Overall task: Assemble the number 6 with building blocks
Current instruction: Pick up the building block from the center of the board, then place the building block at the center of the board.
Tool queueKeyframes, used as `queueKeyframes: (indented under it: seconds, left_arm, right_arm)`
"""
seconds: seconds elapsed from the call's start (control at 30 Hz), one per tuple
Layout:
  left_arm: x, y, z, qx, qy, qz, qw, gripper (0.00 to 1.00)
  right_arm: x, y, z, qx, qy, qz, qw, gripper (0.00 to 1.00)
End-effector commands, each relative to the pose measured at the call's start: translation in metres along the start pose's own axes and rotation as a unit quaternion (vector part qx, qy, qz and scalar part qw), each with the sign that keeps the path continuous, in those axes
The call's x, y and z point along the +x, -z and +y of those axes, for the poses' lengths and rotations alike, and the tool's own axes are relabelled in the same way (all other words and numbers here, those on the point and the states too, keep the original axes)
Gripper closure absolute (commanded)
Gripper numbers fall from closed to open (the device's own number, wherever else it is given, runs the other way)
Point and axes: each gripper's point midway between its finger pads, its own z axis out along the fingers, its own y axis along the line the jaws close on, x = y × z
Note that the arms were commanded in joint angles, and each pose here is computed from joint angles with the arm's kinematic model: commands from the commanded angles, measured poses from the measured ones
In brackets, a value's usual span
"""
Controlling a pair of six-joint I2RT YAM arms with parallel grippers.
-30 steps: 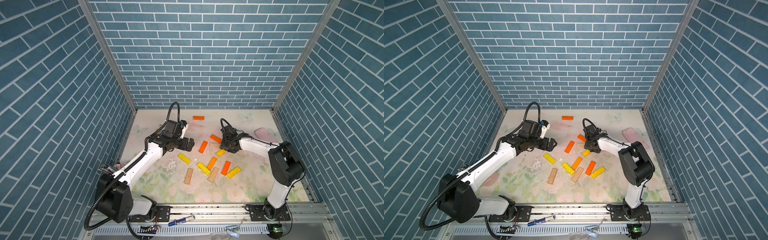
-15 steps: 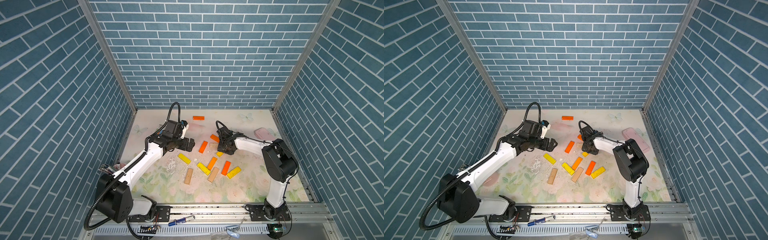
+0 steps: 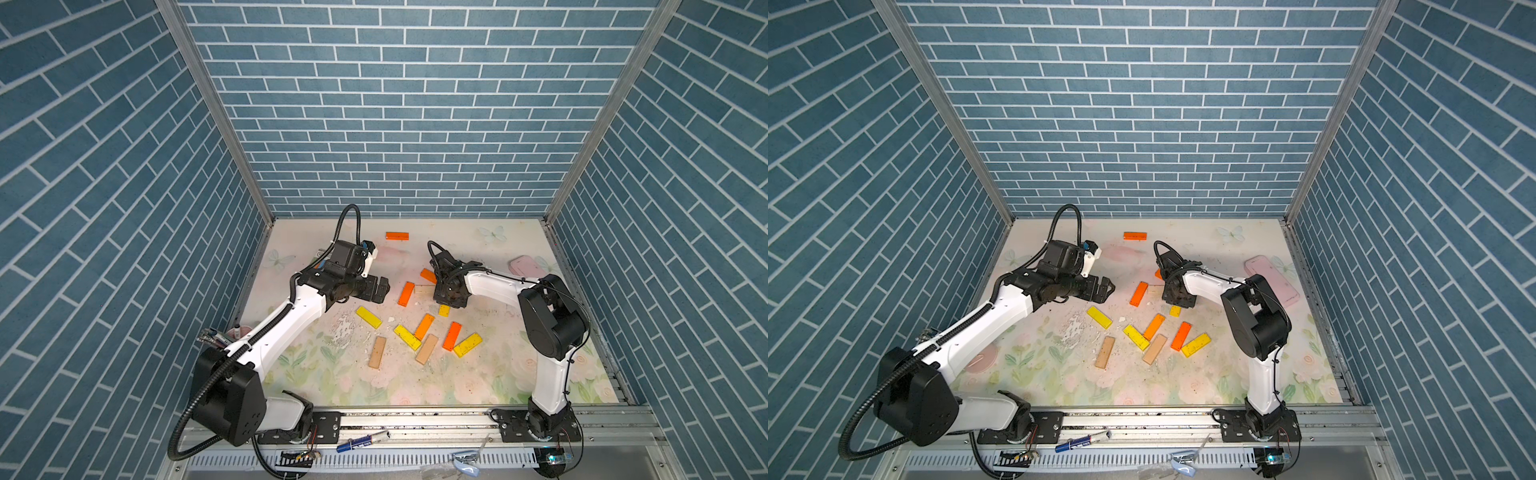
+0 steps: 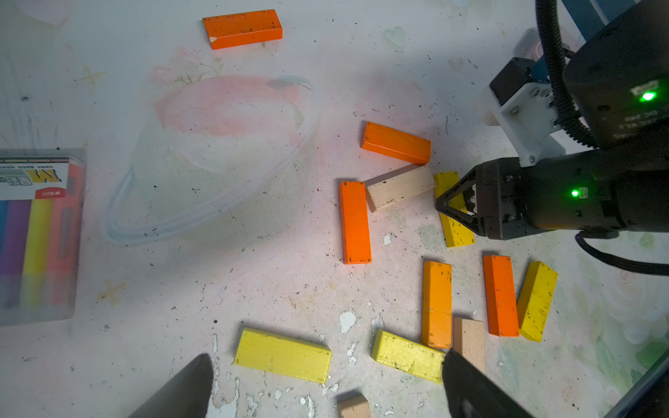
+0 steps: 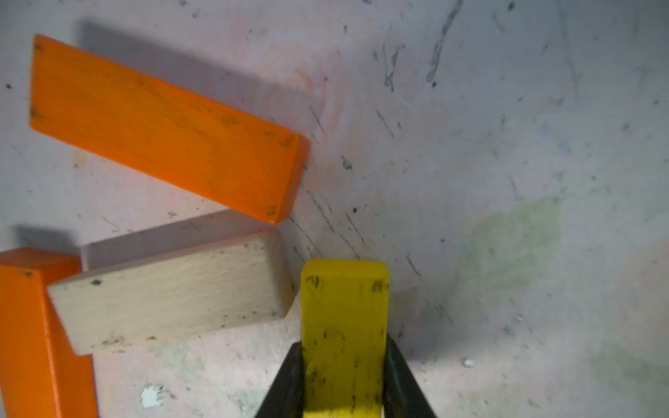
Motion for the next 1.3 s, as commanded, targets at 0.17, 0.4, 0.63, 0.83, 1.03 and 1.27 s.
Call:
queueKeyframes:
  seconds: [0.17, 0.4, 0.63, 0.83, 1.03, 1.27]
  left_arm:
    - [-0.007, 0.006, -0.005, 0.005, -0.005, -0.010, 1.000, 0.01]
    - [-0.003, 0.001, -0.005, 0.004, -0.006, -0.001, 1.000, 0.01]
    - [-0.001, -0.003, -0.002, -0.002, -0.009, 0.006, 1.000, 0.01]
    - [0.000, -0.006, -0.001, -0.005, -0.011, 0.012, 1.000, 0.01]
    - [0.001, -0.009, 0.001, -0.009, -0.012, 0.016, 1.000, 0.01]
    - [0.003, -0.012, 0.002, -0.010, -0.011, 0.021, 1.000, 0.01]
  right_arm:
    - [-0.009, 0.014, -0.039, 0.022, 0.120, 0.019, 0.992, 0.77]
    - [-0.056, 0.032, -0.073, -0.044, 0.094, -0.035, 0.994, 0.78]
    - [-0.093, 0.016, -0.066, -0.059, 0.122, -0.025, 0.990, 0.78]
    - [-0.115, -0.001, -0.054, -0.063, 0.125, -0.019, 0.990, 0.75]
    - [-0.124, -0.016, -0.039, -0.079, 0.126, -0.008, 0.989, 0.73]
    - [-0.127, -0.035, -0.041, -0.044, 0.106, 0.002, 0.993, 0.72]
